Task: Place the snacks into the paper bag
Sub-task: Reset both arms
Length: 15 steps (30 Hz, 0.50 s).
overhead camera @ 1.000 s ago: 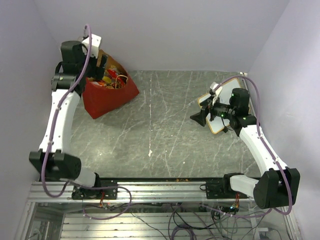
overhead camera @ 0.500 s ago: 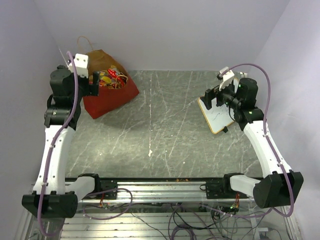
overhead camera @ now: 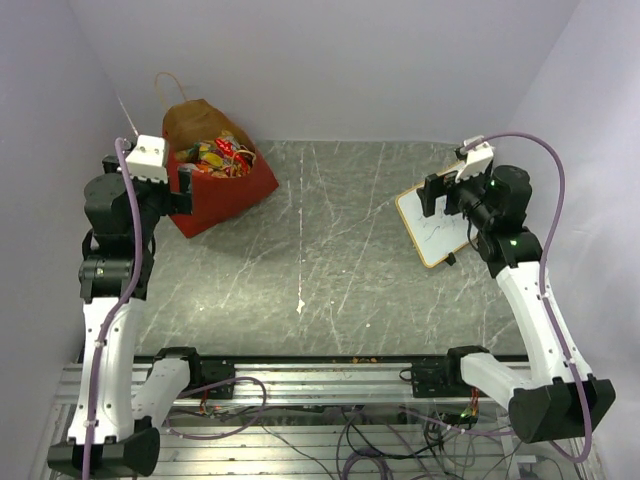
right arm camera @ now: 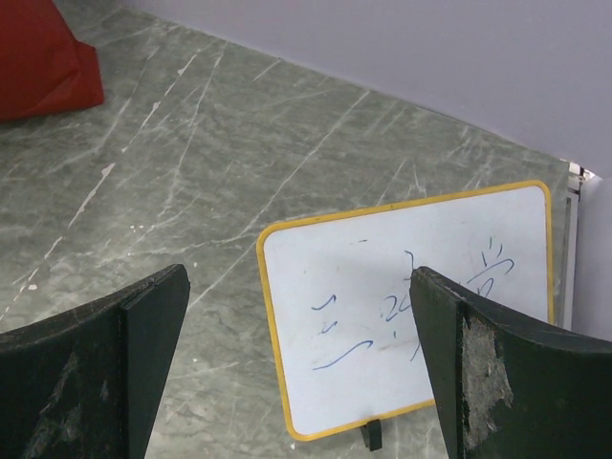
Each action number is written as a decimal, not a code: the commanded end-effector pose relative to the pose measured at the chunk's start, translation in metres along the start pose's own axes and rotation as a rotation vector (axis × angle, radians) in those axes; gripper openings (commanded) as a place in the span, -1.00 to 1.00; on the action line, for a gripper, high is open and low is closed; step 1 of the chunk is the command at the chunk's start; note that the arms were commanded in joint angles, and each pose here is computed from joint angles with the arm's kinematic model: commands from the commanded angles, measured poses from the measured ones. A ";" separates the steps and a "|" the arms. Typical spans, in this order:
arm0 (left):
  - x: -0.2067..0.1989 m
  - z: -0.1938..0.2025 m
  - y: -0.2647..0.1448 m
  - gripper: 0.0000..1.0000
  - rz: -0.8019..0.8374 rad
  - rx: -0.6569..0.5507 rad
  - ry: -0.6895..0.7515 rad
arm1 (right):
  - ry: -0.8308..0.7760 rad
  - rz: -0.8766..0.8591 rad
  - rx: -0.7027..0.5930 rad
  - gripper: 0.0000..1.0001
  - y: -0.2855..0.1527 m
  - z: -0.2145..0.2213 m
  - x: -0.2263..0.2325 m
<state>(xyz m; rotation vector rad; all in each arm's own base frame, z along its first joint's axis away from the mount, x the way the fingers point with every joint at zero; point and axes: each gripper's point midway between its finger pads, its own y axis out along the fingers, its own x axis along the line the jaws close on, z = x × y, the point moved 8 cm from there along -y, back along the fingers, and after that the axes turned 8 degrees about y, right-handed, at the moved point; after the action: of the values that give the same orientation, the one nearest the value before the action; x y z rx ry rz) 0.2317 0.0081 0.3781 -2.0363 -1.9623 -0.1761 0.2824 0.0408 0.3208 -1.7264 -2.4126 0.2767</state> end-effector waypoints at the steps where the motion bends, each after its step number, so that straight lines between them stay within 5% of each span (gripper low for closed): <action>1: -0.005 -0.003 -0.014 0.98 0.042 -0.058 -0.014 | -0.028 0.029 -0.068 1.00 -0.018 -0.016 0.000; 15: 0.010 -0.019 -0.014 0.98 -0.101 -0.114 -0.083 | -0.034 0.049 -0.136 1.00 -0.026 -0.002 0.001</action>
<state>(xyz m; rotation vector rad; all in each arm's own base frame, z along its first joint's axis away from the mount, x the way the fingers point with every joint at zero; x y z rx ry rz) 0.2170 0.0081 0.3776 -2.0557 -2.0531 -0.1999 0.2558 0.0354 0.3318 -1.8192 -2.4984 0.2013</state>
